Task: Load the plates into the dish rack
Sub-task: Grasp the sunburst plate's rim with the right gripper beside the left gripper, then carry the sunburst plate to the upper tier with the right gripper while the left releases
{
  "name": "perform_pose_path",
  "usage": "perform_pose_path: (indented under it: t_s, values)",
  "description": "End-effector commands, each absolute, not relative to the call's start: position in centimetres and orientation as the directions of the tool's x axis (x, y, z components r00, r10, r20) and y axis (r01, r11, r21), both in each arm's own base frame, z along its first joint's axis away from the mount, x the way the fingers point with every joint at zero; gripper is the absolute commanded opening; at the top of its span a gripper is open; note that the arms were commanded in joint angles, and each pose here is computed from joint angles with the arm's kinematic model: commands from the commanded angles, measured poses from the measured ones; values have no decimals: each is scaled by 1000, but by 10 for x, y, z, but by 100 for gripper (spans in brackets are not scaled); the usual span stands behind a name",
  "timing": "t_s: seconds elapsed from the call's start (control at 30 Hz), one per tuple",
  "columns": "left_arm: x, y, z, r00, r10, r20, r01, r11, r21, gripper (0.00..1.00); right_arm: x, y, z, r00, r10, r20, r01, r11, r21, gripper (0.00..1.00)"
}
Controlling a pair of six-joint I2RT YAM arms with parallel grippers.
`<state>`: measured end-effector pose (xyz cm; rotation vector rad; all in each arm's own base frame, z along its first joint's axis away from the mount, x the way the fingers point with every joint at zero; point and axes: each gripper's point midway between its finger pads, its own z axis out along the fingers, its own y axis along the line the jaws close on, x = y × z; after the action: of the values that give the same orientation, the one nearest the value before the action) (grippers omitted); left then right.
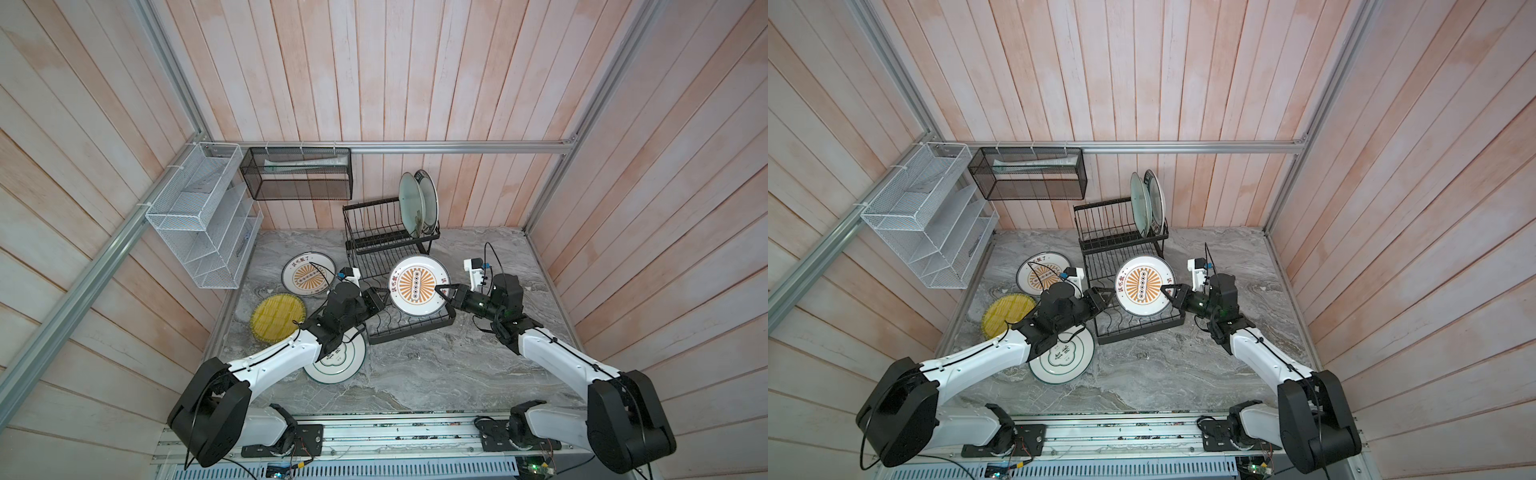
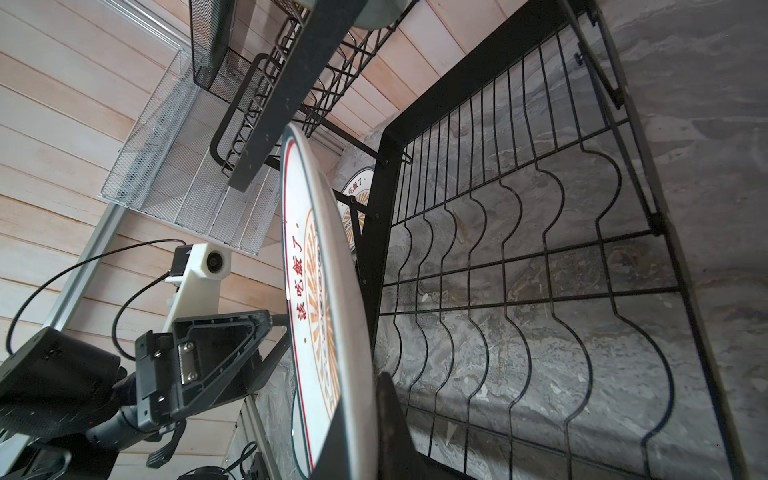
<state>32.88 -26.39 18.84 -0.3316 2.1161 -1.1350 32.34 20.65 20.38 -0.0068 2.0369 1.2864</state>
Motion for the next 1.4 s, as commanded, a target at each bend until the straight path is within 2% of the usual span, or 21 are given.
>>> perform_pose_path:
  t_s: [0.0,0.47,0.8,0.9,1.17,1.37]
  values:
    - [326,-256,183,-711,-496,-499,101,630,-770,43,324,208,228,-698,341,-629,-419,518,746,0]
    - [315,-243,189,-679,-395,-619,154,748,-646,43,317,207,250,-648,287,-705,-486,556,674,0]
    - [303,-254,204,-642,-298,-706,315,738,-598,43,312,202,302,-527,270,-806,-578,581,573,0]
    - [302,-251,203,-636,-280,-719,299,769,-565,43,315,201,322,-490,266,-830,-597,592,542,0]
    - [293,-255,201,-642,-258,-722,311,773,-552,43,334,199,374,-365,273,-890,-589,673,448,0]
    - [287,-255,203,-642,-243,-727,324,774,-544,43,361,196,401,-261,289,-921,-477,791,383,0]
